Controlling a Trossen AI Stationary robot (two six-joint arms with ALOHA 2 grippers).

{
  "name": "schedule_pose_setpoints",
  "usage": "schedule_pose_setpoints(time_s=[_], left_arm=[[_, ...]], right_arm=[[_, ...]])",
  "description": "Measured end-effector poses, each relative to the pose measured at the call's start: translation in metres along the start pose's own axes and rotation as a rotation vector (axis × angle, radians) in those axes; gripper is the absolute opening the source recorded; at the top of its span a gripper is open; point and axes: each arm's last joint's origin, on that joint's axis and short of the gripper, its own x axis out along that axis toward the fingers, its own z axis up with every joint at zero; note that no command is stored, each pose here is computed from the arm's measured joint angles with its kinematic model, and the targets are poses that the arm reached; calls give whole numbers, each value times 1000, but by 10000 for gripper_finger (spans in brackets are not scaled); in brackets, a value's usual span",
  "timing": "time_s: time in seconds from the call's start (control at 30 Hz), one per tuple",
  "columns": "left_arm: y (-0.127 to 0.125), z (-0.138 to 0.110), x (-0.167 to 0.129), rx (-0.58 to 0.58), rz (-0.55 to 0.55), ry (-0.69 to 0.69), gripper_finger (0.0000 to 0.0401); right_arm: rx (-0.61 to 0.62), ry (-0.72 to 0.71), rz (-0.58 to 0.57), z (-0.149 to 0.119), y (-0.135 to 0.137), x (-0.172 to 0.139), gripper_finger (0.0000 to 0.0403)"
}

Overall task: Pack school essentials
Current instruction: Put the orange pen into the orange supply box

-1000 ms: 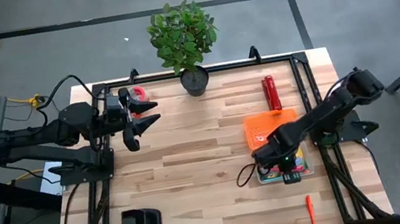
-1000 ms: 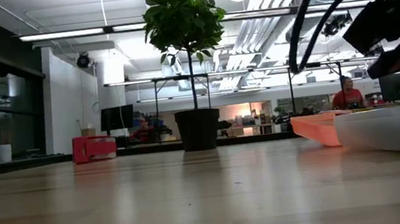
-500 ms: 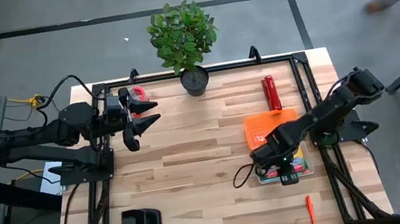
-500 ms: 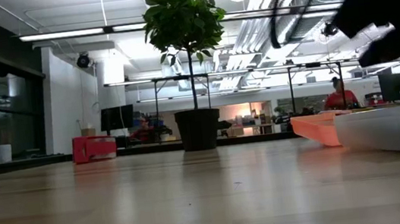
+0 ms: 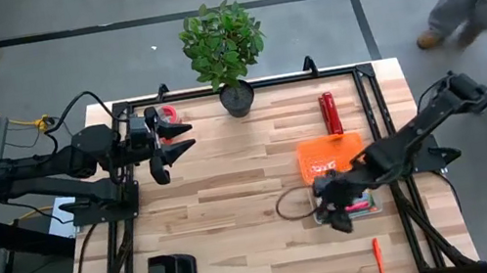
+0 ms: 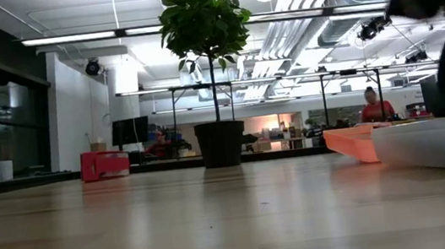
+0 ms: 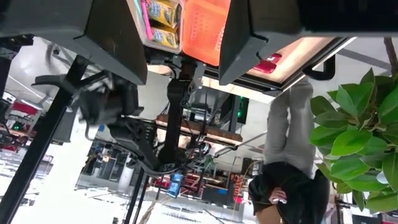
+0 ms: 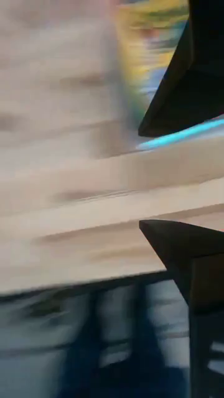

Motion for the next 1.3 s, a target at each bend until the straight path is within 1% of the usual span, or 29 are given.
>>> schedule_pose_setpoints(time_s=[0.1, 0.17, 0.23, 0.33, 0.43, 0.5, 0.6, 0.7, 0.83, 1.3], left_arm=[[0, 0, 0, 0, -10, 2, 188], [-1, 0, 0, -3, -42, 6, 188], [-2, 0, 0, -14, -59, 9, 188], [-2, 0, 0, -45, -70, 13, 188], [-2, 0, 0, -52, -72, 13, 188], [-2, 0, 0, -52, -72, 13, 188], [-2, 0, 0, -53, -70, 13, 188], [-2, 0, 0, -53, -56, 8, 188], [-1, 0, 0, -53, -48, 5, 188], [-1, 0, 0, -53, -47, 5, 188]], right_arm=[[13, -354, -27, 18, 4, -10, 222], [-2, -579, -102, 37, 1, -17, 222], [-11, -755, -129, 61, -8, -27, 222], [-67, -959, -80, 93, -22, -45, 222], [-160, -1093, -54, 114, -33, -65, 222], [-233, -1136, -60, 124, -37, -77, 222], [-361, -1150, -66, 133, -38, -89, 222], [-427, -1159, -72, 136, -36, -95, 222], [-457, -1165, -90, 137, -35, -98, 222], [-451, -1148, -91, 136, -36, -96, 222]])
